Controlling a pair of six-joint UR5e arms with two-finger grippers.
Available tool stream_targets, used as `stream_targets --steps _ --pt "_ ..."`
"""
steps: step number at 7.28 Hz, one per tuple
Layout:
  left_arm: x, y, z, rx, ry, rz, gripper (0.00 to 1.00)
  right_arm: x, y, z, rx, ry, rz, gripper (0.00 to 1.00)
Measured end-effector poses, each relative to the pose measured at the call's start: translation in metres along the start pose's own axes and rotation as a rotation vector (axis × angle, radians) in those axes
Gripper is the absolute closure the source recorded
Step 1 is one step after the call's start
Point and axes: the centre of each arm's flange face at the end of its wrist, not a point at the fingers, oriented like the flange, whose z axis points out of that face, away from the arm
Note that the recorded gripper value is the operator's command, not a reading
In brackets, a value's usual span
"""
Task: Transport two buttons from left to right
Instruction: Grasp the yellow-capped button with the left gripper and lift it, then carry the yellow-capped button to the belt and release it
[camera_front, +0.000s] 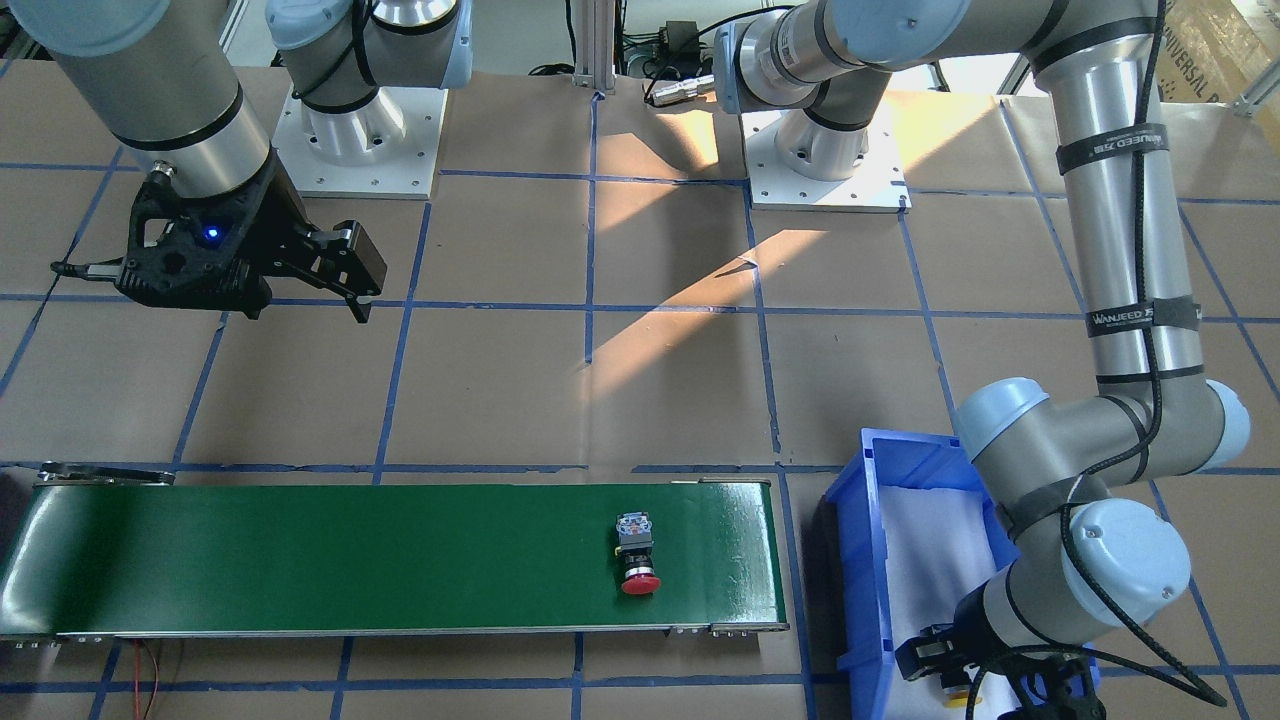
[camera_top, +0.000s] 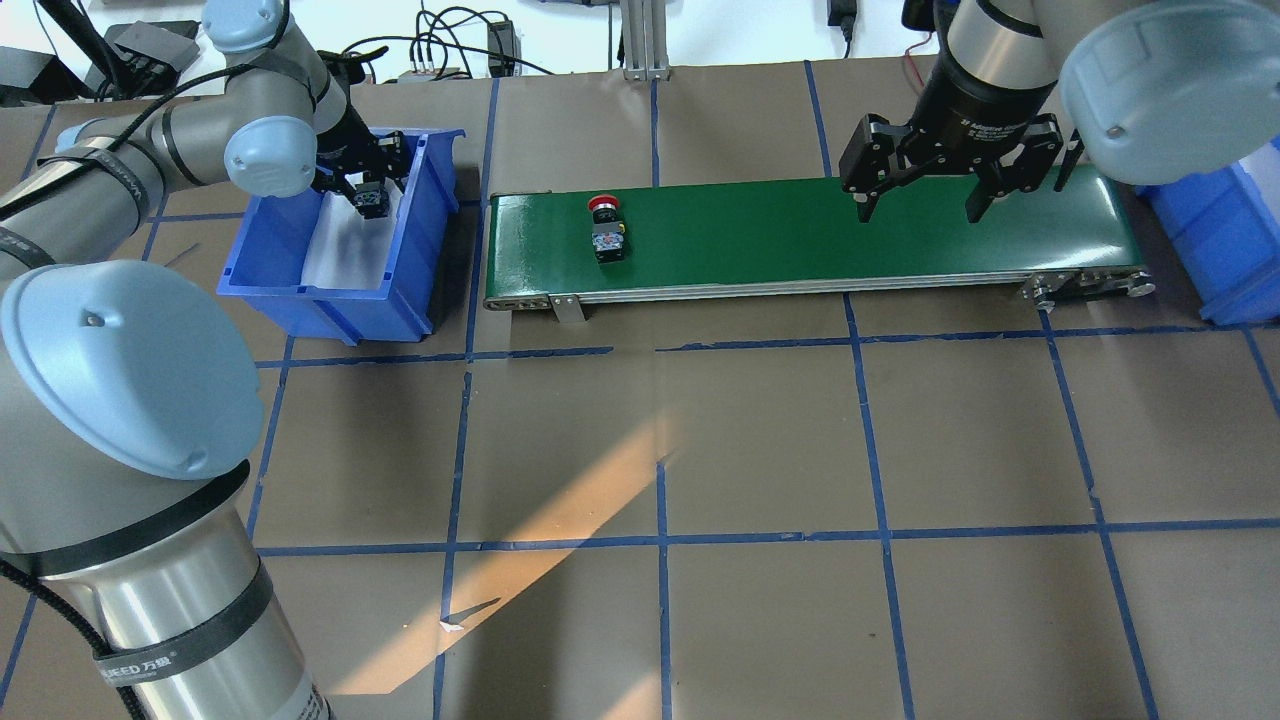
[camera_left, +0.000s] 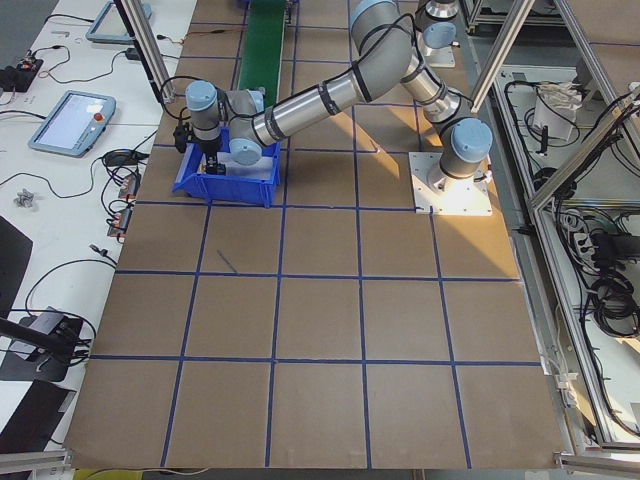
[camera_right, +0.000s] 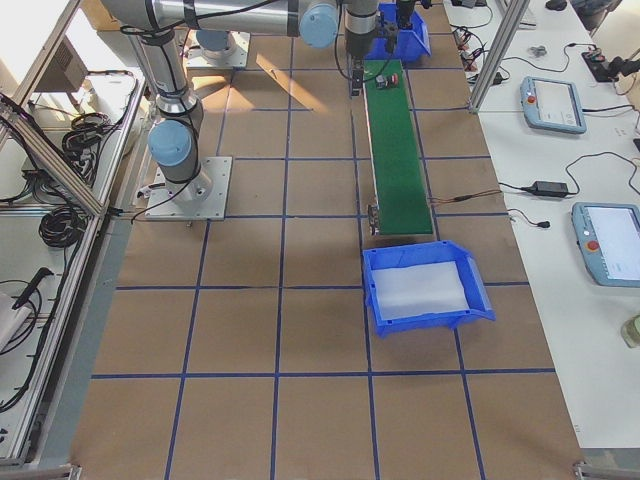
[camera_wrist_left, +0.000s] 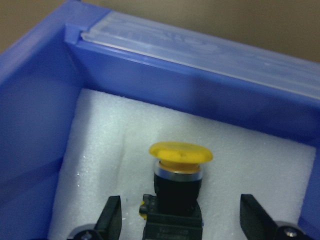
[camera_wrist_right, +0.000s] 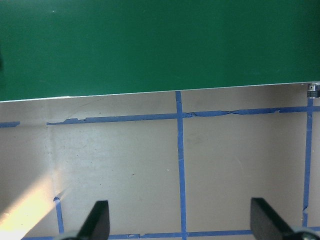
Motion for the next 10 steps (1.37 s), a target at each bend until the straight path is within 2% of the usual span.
stream_targets --steps 1,3,4,8,9,10 --pt "0.000 0.000 0.001 -0.001 -0.001 0.002 0.85 0.000 0.000 0.000 0.000 0.000 0.001 0.00" --pt "0.001 0.001 -0.011 0.008 -0.003 0.005 0.88 -0.001 0.000 0.000 0.002 -0.001 0.003 0.00" --pt "0.002 0.003 -0.031 0.019 -0.004 0.006 0.88 -0.002 0.001 -0.001 0.003 -0.002 0.004 0.00" --pt "0.022 0.051 -0.191 0.006 -0.002 0.023 0.88 -0.006 0.002 -0.001 0.003 -0.006 0.000 0.00" --pt "0.057 0.067 -0.210 0.008 0.003 0.068 0.88 -0.006 0.002 -0.001 0.003 -0.005 -0.002 0.00" --pt "0.102 0.080 -0.209 0.001 0.010 0.128 0.88 -0.006 0.002 -0.001 0.002 -0.005 -0.002 0.00"
